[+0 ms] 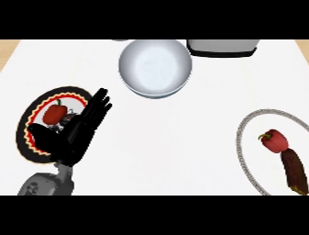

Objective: Pick the sweet potato from the placemat and place it in the bowl

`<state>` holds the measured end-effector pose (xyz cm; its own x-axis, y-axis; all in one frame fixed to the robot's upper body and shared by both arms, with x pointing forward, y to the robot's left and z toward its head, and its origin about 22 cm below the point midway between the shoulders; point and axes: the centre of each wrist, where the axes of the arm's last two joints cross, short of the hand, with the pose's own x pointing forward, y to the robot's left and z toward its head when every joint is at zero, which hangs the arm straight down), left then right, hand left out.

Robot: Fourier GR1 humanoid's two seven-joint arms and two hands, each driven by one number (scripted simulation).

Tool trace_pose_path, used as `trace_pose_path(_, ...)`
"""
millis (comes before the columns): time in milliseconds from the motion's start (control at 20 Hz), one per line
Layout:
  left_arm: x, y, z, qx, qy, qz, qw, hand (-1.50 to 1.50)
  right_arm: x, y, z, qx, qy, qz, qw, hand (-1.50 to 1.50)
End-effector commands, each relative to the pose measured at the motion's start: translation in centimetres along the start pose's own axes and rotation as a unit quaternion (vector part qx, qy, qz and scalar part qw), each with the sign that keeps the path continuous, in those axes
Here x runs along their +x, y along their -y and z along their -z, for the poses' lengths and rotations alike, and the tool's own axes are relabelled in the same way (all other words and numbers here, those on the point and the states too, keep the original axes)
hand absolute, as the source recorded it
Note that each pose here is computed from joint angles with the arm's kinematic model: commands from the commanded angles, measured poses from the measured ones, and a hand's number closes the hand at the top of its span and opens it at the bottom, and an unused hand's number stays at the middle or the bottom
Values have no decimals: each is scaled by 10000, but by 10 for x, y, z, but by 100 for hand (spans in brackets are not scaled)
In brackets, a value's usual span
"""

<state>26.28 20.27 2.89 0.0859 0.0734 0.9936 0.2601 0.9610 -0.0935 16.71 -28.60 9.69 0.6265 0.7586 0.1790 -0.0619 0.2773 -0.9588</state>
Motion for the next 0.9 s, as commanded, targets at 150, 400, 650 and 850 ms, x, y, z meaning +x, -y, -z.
trace_pose_path(150,6,-1,-2,59,-49,-5,10000,0,32,-14,9,443,-799,-318,9953,-150)
trace_pose_path(400,5,-6,6,25,76,-50,10000,0,21,-14,38,807,-1065,-588,9893,-150)
trace_pose_path(650,0,4,1,148,9,-43,9999,0,16,-35,33,982,-1031,-706,9873,-150)
trace_pose_path(850,12,-19,10,118,3,-66,9999,0,15,-38,56,808,-949,-742,9894,-150)
